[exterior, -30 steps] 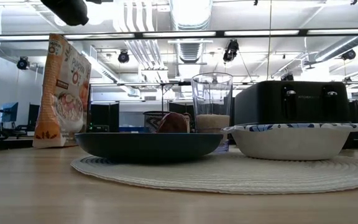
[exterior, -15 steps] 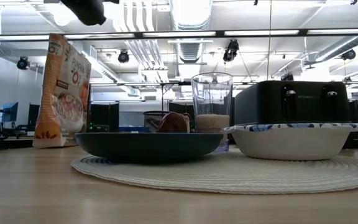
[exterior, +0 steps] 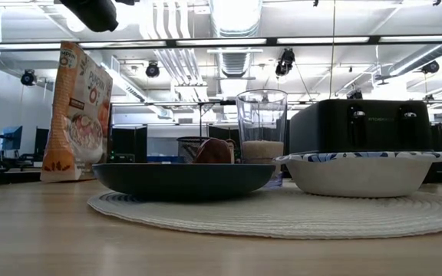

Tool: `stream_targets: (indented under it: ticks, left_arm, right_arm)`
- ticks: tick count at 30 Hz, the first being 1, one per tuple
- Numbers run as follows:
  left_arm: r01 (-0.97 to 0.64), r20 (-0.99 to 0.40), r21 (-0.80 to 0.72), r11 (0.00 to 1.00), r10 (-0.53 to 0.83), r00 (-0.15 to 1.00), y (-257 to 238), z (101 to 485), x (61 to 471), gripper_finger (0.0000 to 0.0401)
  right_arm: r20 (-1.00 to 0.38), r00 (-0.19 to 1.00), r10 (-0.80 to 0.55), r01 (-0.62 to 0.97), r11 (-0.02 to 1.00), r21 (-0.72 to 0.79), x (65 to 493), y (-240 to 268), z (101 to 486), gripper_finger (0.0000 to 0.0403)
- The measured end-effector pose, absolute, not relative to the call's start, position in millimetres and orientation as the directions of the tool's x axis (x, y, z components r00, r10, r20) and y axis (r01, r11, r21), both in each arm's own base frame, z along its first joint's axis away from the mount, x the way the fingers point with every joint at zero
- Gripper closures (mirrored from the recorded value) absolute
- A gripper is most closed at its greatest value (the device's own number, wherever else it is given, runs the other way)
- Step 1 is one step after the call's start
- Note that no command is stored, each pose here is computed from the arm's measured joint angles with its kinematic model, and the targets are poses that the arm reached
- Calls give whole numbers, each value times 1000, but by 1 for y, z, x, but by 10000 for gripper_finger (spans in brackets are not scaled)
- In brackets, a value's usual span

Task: Arrange a breakfast setting
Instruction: Put the spoon to the right of the white patterned bowl

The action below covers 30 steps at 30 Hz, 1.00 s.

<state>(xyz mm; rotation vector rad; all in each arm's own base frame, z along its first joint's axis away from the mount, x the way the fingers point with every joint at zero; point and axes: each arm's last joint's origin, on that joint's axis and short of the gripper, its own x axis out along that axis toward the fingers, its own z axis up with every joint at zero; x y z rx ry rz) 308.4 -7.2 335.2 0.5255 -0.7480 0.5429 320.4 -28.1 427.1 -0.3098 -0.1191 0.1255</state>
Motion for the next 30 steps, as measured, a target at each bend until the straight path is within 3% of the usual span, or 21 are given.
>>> stream_targets:
  ticks: [11,30]
  left_arm:
    - [-544,768,257,799,172,616,-10,338,304,401]
    - [-352,771,225,909,55,634,-13,334,304,401]
  right_arm:
    - [103,989,104,-69,951,-300,314,-37,431,188]
    - [184,939,290,-225,924,-309,307,-30,451,188]
